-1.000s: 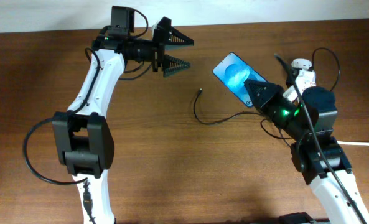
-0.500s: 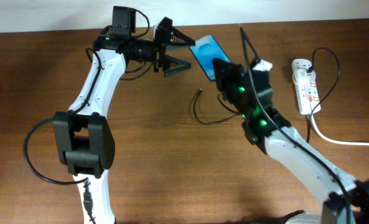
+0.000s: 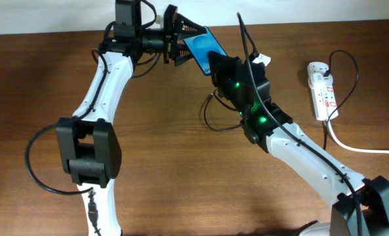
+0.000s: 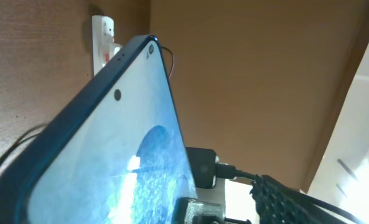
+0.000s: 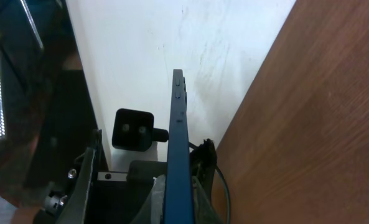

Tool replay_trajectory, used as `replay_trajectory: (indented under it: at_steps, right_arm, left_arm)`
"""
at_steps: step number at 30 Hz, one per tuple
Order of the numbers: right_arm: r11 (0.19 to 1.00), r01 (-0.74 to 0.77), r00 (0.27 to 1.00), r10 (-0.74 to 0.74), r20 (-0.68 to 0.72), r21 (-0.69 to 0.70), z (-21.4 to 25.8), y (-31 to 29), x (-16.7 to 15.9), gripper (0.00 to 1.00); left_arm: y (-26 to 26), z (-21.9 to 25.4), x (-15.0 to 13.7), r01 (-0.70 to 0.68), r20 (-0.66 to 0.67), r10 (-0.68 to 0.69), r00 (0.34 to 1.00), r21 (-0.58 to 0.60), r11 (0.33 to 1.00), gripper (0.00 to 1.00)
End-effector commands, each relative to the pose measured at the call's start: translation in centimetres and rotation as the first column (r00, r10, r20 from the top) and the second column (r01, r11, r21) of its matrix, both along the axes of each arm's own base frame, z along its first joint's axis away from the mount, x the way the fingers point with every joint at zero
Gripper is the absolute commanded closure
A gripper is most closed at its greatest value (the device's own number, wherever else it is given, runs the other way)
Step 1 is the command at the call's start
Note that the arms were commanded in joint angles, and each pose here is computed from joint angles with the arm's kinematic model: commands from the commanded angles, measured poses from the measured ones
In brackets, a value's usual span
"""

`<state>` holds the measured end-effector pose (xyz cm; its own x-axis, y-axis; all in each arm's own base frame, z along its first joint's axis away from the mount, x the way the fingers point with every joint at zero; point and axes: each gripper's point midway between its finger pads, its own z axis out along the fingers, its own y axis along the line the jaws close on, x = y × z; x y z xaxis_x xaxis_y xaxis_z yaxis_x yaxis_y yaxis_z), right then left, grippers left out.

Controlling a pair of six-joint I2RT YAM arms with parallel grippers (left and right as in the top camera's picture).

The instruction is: Plug charger to phone and switch on socket

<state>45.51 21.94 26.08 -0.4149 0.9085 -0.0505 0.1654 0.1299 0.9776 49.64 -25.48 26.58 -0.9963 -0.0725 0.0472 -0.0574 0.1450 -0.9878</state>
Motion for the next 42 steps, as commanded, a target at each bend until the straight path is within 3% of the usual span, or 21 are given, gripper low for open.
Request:
replay_trajectory:
  at_steps: [1, 5, 11, 15, 27, 29, 30, 33, 36, 39, 42]
  right_arm:
    - [0.993, 0.021, 1.0, -0.02, -0.014, 0.114, 1.2, 0.6, 0.5, 0.96]
    - [0.992, -0.002, 0.999, 0.006, -0.039, 0.126, 0.3, 1.4, 0.5, 0.96]
    - [0.991, -0.015, 0.999, 0.02, -0.037, 0.13, 0.4, 1.6, 0.4, 0.96]
    - [0.988, -0.027, 0.998, 0.035, -0.046, 0.149, 0.4, 1.9, 0.2, 0.96]
    - [0.987, -0.042, 0.998, 0.05, -0.05, 0.158, 0.4, 2.0, 0.2, 0.82]
    - [0.987, -0.051, 0.997, 0.059, -0.047, 0.152, 0.4, 1.7, 0.3, 0.73]
    - [0.987, -0.054, 0.997, 0.063, -0.053, 0.152, 0.3, 1.5, 0.4, 0.62]
    - [0.989, -0.077, 0.996, 0.082, -0.039, 0.125, 0.3, -0.4, 1.2, 0.44]
    - [0.988, -0.144, 0.99, 0.144, 0.001, 0.06, 0.6, -2.9, 1.8, 0.29]
    - [0.965, -0.259, 0.966, 0.257, -0.029, -0.046, -1.1, -5.4, 1.2, 0.27]
    - [0.926, -0.323, 0.942, 0.296, -0.156, -0.196, -5.4, -7.8, -0.1, 0.27]
  left_arm:
    - [-0.7, 1.6, -0.6, 0.027, 0.025, -0.026, 0.999, -0.02, 0.999, 0.27]
    - [-1.4, 2.0, -0.8, 0.039, 0.043, -0.038, 0.998, -0.026, 0.999, 0.48]
    - [-1.8, 2.1, -0.8, 0.038, 0.041, -0.037, 0.998, -0.027, 0.999, 0.7]
    - [-1.8, 2.1, -0.8, 0.031, 0.02, -0.03, 0.999, -0.026, 0.999, 1.0]
    - [-1.3, 2.0, -0.3, 0.012, 0.048, -0.011, 0.999, -0.019, 1.0, 1.0]
    - [-0.6, 2.0, 0.1, 0.006, 0.099, -0.004, 0.995, -0.015, 1.0, 1.0]
    - [-0.2, 2.0, 0.3, -0.001, 0.116, 0.002, 0.993, -0.013, 1.0, 1.0]
    - [1.1, 1.6, 0.8, -0.018, 0.15, 0.018, 0.988, -0.001, 1.0, 1.0]
    - [2.5, -0.3, 0.8, -0.045, 0.126, 0.038, 0.991, 0.05, 0.998, 1.0]
    - [3.6, -0.9, 0.6, -0.049, 0.106, 0.042, 0.993, 0.059, 0.997, 1.0]
    - [4.7, -0.7, 0.9, -0.057, 0.106, 0.052, 0.993, 0.047, 0.997, 1.0]
